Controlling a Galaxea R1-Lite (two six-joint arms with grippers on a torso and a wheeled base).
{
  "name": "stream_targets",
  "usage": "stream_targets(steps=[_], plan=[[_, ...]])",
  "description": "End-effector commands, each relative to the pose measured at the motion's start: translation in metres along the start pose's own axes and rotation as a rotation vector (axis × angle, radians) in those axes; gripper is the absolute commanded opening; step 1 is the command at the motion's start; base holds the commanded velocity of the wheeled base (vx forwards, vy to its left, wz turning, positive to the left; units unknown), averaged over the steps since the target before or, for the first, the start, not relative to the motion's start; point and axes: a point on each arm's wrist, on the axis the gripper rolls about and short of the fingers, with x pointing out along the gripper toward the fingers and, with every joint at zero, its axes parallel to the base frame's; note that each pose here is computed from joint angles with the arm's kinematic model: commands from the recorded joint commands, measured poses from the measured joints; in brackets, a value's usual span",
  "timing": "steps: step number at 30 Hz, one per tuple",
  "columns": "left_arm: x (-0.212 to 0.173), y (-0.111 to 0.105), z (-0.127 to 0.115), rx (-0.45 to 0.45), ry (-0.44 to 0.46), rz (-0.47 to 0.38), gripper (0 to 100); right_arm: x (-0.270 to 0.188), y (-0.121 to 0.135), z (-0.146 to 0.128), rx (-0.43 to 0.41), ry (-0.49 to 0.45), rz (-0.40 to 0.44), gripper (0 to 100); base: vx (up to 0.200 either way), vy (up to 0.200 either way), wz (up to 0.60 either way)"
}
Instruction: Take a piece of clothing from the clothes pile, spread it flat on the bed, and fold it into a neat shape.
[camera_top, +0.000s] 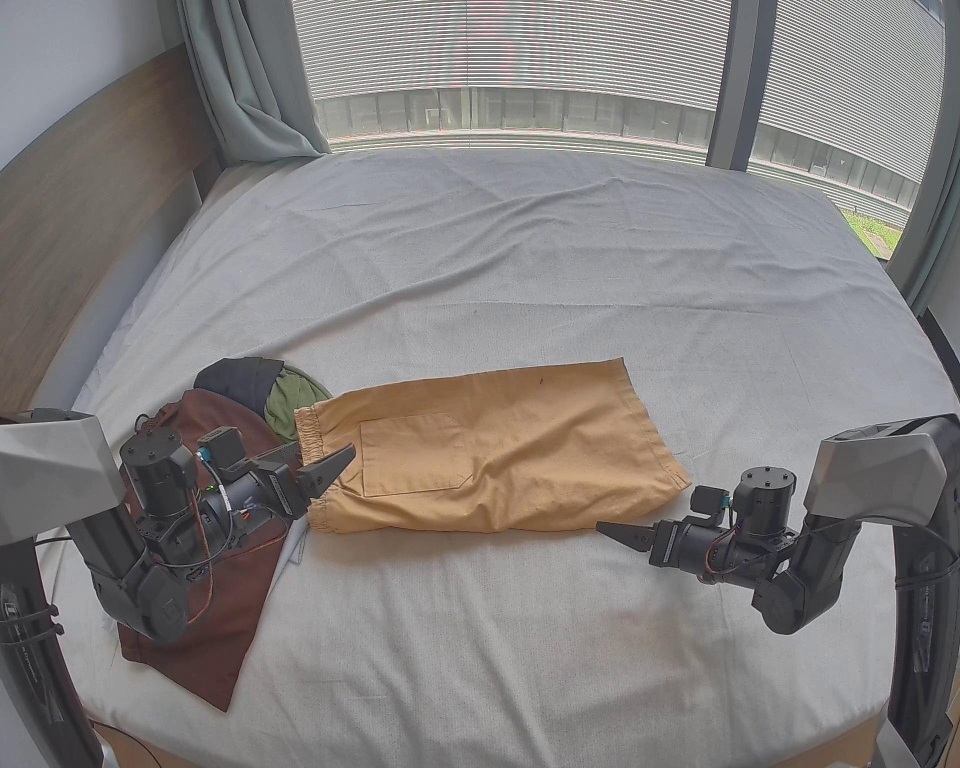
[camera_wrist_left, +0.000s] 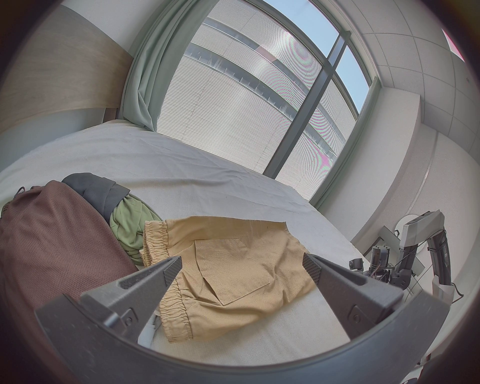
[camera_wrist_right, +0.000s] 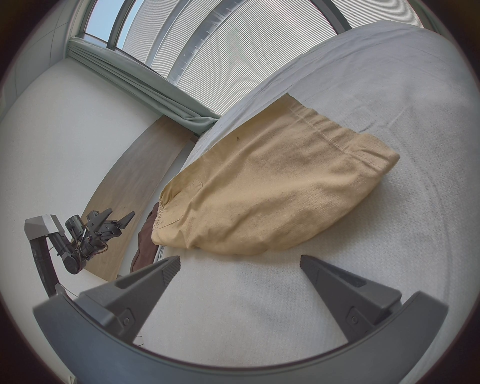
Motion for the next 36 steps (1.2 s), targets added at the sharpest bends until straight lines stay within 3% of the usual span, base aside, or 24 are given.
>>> stream_targets(steps=[1,18,28,36], plan=[[0.000,0.001,-0.001,0.004,0.003,0.002,100,0.012,-0.012,-0.009,0.011,0.014,-0.011,100,0.000,0.000,0.00],[0.001,0.002,-0.004,0.000,0.013,0.002,100,0.054,-0.011,-0.012,-0.024,-0.024,0.013,100,0.000,0.000,0.00],[0.001,0.002,-0.003,0.001,0.011,0.003,100,0.072,0.004,-0.007,0.052,-0.047,0.072,100,0.000,0.000,0.00],[0.001,0.002,-0.004,0.000,0.013,0.000,100,0.077,0.007,-0.003,0.052,-0.065,0.080,100,0.000,0.000,0.00]])
